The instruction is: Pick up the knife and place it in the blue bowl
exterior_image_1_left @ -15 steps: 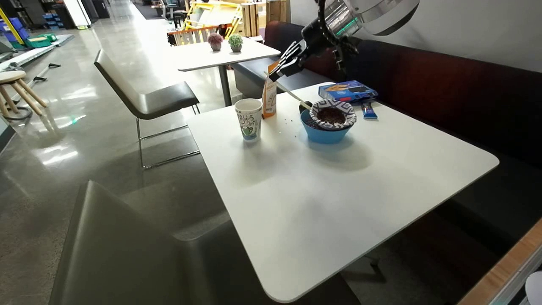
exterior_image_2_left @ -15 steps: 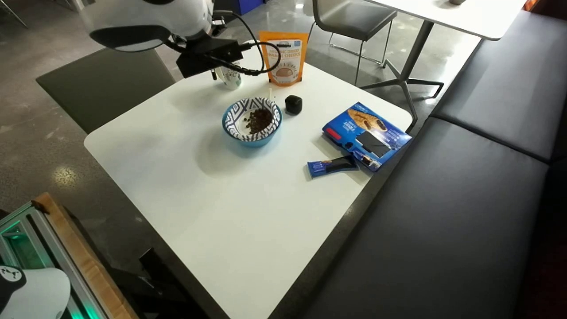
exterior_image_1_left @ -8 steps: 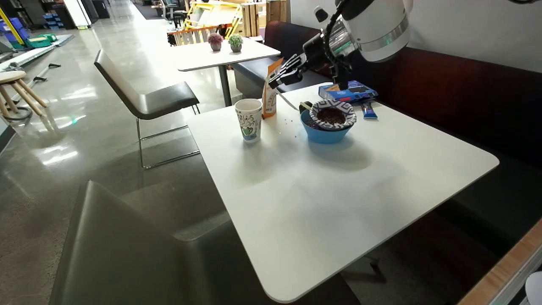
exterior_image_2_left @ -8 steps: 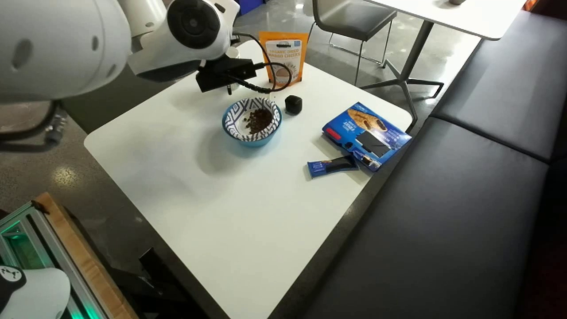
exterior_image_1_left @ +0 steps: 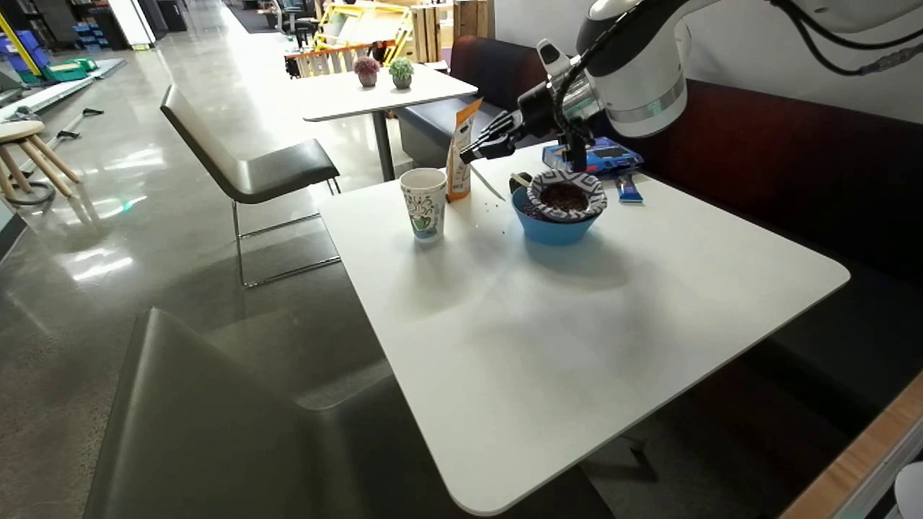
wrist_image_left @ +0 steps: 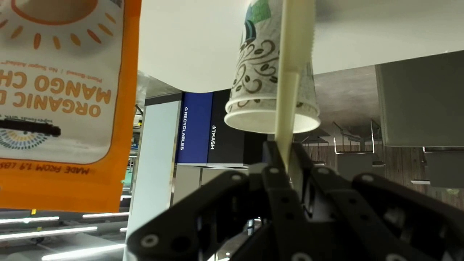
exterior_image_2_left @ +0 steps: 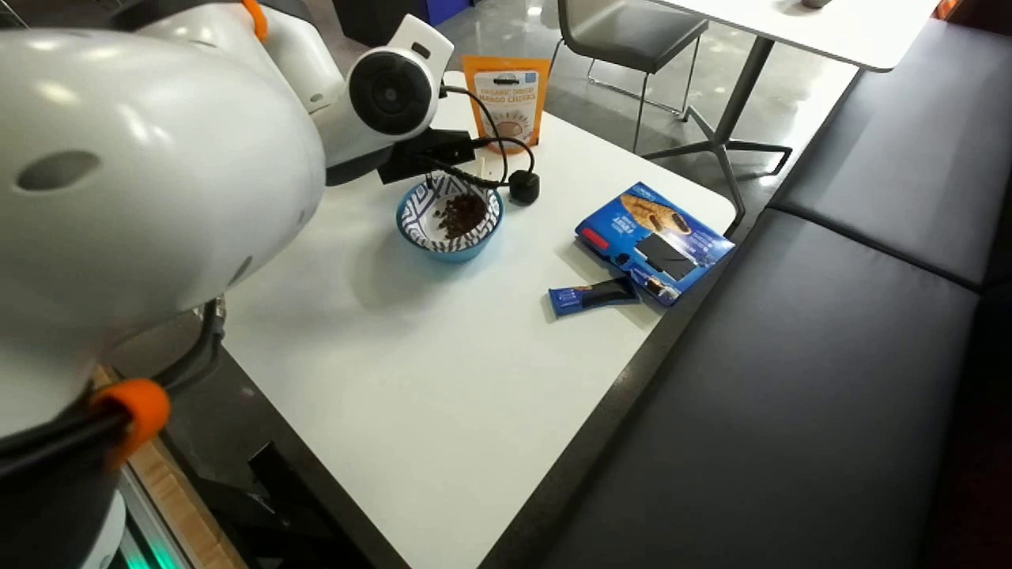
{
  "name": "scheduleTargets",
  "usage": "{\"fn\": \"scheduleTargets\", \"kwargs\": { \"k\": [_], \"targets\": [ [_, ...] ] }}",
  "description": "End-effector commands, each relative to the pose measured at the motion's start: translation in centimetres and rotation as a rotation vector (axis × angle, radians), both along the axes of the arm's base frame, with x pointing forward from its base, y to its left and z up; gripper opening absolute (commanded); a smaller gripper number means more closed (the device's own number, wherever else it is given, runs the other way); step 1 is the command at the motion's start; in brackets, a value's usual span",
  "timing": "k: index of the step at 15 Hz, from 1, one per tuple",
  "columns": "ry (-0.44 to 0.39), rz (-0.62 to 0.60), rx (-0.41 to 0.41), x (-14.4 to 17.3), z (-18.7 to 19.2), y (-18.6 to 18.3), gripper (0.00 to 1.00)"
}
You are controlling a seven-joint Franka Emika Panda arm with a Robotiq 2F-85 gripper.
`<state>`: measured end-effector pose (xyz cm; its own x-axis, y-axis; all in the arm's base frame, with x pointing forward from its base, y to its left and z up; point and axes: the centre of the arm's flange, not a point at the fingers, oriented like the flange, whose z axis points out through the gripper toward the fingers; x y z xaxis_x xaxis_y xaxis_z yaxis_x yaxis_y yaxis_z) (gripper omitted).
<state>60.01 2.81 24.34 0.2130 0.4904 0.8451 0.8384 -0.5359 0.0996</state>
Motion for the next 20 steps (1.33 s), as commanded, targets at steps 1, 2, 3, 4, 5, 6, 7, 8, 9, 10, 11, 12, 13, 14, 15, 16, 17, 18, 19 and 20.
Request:
{"fn": "scheduleTargets", "kwargs": {
  "k": [1, 2, 3, 4, 5, 6, 7, 8, 9, 10, 11, 12, 13, 14, 15, 16, 17, 18, 19, 20],
  "targets": [
    [0.006, -0.003, 0.019, 0.7, -0.4, -0.5, 0.03],
    [0.013, -0.006, 0.019, 0.8, -0.2, -0.6, 0.03],
    [0.015, -0.008, 0.007, 0.9, -0.2, -0.8, 0.03],
    [0.023, -0.009, 0.006, 0.9, -0.1, -1.0, 0.03],
    [0.028, -0.009, 0.0, 0.9, 0.0, -1.1, 0.03],
    [0.037, -0.011, 0.005, 0.9, 0.0, -1.3, 0.03],
    [0.045, -0.01, 0.001, 0.8, -0.2, -1.5, 0.03],
    [0.052, -0.012, 0.001, 0.7, -0.4, -1.7, 0.03],
    [0.059, -0.014, 0.003, 0.7, -0.5, -1.9, 0.03],
    [0.061, -0.018, 0.0, 0.6, -0.6, -2.1, 0.03],
    [0.063, -0.021, -0.002, 0.5, -0.5, -2.3, 0.03],
    [0.059, -0.025, -0.004, 0.5, -0.3, -2.5, 0.03],
    [0.063, -0.027, -0.002, 0.5, -0.3, -2.6, 0.03],
    [0.07, -0.026, -0.005, 0.5, -0.4, -2.7, 0.03],
    [0.077, -0.023, -0.007, 0.4, -0.5, -2.7, 0.03],
    [0.078, -0.023, -0.009, 0.4, -0.5, -2.7, 0.03],
    [0.072, -0.028, -0.001, 0.4, -0.3, -2.8, 0.03],
    [0.06, -0.036, 0.005, 0.5, 0.0, -2.8, 0.03],
    [0.053, -0.038, 0.013, 0.5, 0.5, -2.9, 0.03],
    [0.051, -0.043, 0.014, 0.5, 0.9, -2.9, 0.03]
  ]
}}
